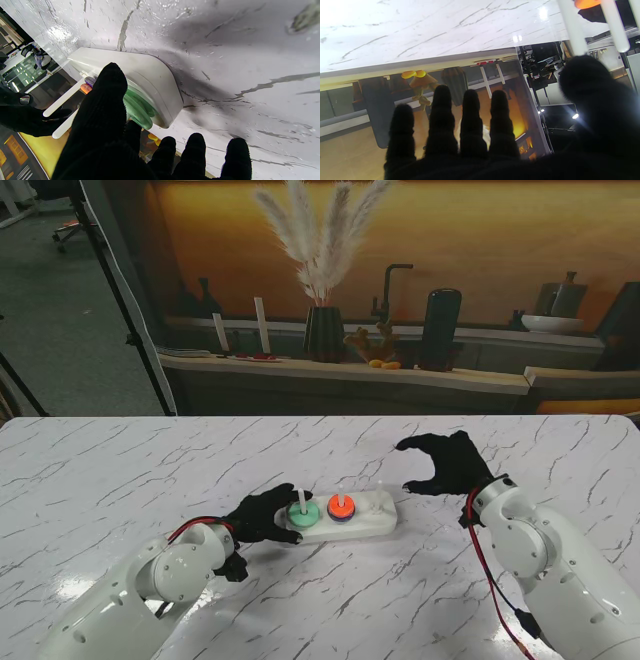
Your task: Move the three rings of the Hanoi Tower from the left rod to the right rod
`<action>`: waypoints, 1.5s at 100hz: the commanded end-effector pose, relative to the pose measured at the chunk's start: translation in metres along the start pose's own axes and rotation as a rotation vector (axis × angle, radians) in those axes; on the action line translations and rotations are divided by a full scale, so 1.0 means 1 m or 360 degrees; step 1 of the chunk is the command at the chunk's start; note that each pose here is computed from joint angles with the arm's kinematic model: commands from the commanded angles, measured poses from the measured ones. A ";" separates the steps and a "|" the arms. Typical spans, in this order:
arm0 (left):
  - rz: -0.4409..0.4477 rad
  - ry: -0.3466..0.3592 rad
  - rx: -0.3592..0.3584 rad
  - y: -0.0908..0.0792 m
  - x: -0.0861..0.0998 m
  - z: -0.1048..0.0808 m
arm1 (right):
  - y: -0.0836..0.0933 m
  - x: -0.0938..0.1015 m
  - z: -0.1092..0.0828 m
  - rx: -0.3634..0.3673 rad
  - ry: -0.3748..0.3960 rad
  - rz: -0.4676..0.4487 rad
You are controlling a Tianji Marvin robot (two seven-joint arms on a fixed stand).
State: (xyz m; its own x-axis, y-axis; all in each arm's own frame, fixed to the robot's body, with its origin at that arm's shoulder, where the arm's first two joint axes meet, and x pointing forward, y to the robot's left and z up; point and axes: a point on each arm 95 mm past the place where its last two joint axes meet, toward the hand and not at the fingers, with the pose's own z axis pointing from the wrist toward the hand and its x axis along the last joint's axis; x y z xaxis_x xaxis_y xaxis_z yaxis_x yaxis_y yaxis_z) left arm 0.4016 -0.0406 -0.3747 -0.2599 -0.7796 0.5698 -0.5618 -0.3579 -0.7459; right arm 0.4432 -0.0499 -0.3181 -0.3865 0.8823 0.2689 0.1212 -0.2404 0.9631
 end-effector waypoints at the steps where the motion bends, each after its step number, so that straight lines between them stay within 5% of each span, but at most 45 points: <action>1: -0.0005 0.0023 -0.0019 0.003 0.002 0.000 | -0.006 0.003 -0.001 0.0012 -0.0001 0.0018; 150: -0.0015 -0.0001 -0.0062 0.011 0.004 0.009 | -0.012 0.000 -0.005 0.0025 -0.0022 0.0054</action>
State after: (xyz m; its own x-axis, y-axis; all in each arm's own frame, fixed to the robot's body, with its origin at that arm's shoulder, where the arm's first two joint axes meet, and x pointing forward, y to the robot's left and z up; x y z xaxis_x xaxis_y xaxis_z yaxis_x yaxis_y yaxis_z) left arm 0.4075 -0.0496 -0.3744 -0.2540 -0.7803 0.5715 -0.5691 -0.3573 -0.7406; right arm 0.4402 -0.0522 -0.3249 -0.3699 0.8822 0.2913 0.1378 -0.2580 0.9563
